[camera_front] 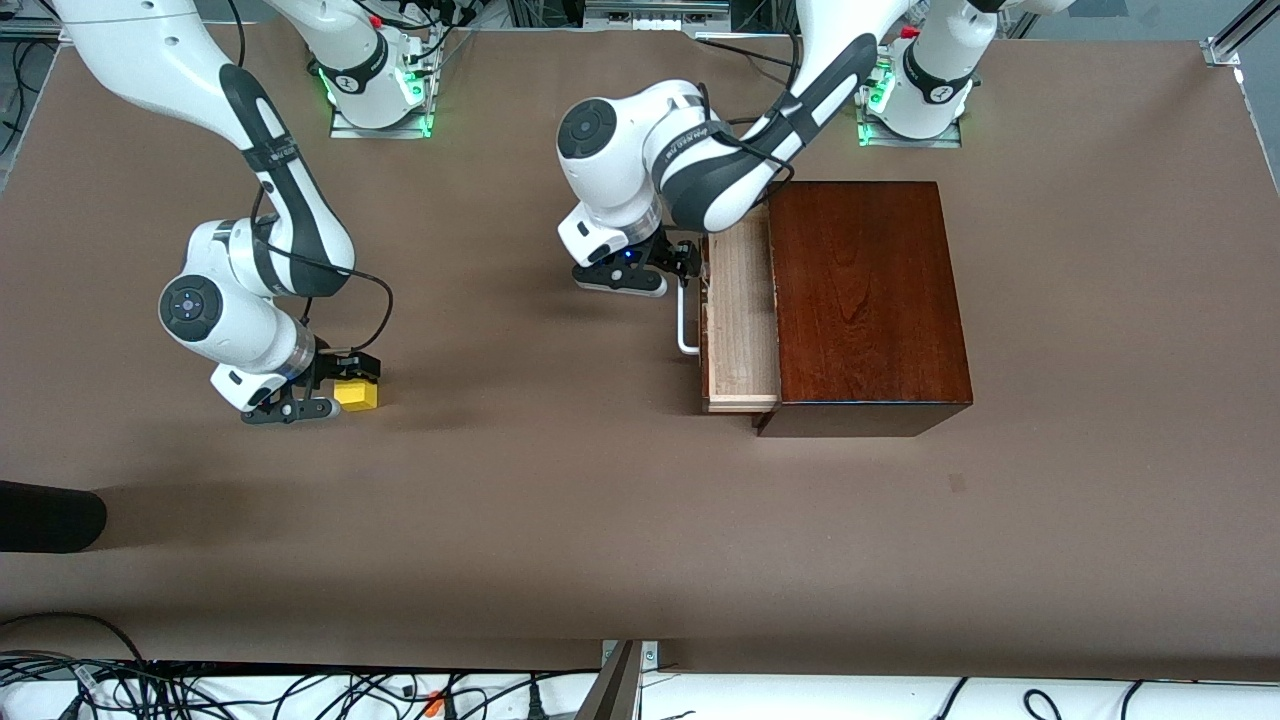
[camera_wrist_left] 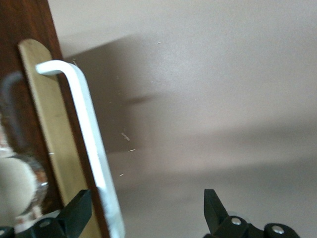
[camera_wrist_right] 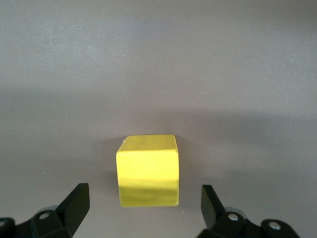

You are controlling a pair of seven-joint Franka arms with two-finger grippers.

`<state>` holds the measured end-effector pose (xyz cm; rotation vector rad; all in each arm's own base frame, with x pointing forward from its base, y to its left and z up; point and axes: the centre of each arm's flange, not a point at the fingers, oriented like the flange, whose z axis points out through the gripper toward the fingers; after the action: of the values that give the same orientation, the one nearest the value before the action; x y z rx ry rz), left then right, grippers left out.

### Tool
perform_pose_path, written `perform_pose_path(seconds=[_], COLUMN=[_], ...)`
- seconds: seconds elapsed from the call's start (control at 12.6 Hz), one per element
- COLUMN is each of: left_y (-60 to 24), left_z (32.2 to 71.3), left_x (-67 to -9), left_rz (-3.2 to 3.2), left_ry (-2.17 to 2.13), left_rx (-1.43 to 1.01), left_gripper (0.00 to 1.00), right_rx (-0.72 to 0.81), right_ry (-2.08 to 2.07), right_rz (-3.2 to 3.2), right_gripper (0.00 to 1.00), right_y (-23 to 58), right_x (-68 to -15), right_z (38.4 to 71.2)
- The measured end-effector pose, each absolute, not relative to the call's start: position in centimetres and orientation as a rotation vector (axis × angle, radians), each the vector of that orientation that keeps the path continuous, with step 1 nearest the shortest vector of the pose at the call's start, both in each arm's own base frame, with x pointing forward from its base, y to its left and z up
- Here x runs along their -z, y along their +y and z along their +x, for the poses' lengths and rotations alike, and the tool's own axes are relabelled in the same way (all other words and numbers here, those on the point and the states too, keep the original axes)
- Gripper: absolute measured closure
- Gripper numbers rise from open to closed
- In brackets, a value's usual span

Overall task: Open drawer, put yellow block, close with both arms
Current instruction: 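Pull the drawer wider with the left gripper while the right gripper grasps the cube, then carry the yellow cube with the right gripper over the open drawer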

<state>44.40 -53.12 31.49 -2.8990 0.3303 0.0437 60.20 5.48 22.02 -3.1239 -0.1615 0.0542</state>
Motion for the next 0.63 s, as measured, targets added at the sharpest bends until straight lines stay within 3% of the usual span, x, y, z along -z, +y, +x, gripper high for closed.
perform_pose_path(seconds=[0.4, 0.55, 0.63], left_y=[-50.1, -45.5, -42.5], left_z=[49.5, 53.2, 55.0], left_x=[-39.9, -44.3, -46.4], left_rz=[-2.880, -2.925, -2.951], left_ry=[0.370, 0.309, 0.251], left_rx=[-0.043, -0.072, -0.086], left_gripper=[0.00, 0.00, 0.00], right_rx=[-0.043, -0.042, -0.041], right_ry=[-0.154, -0.153, -0.152], right_rz=[-3.125, -3.125, -3.125], right_gripper=[0.04, 0.25, 0.26], right_y=[5.2, 5.2, 5.1], right_x=[-19.9, -19.8, -19.8], right_z=[60.2, 60.2, 60.3])
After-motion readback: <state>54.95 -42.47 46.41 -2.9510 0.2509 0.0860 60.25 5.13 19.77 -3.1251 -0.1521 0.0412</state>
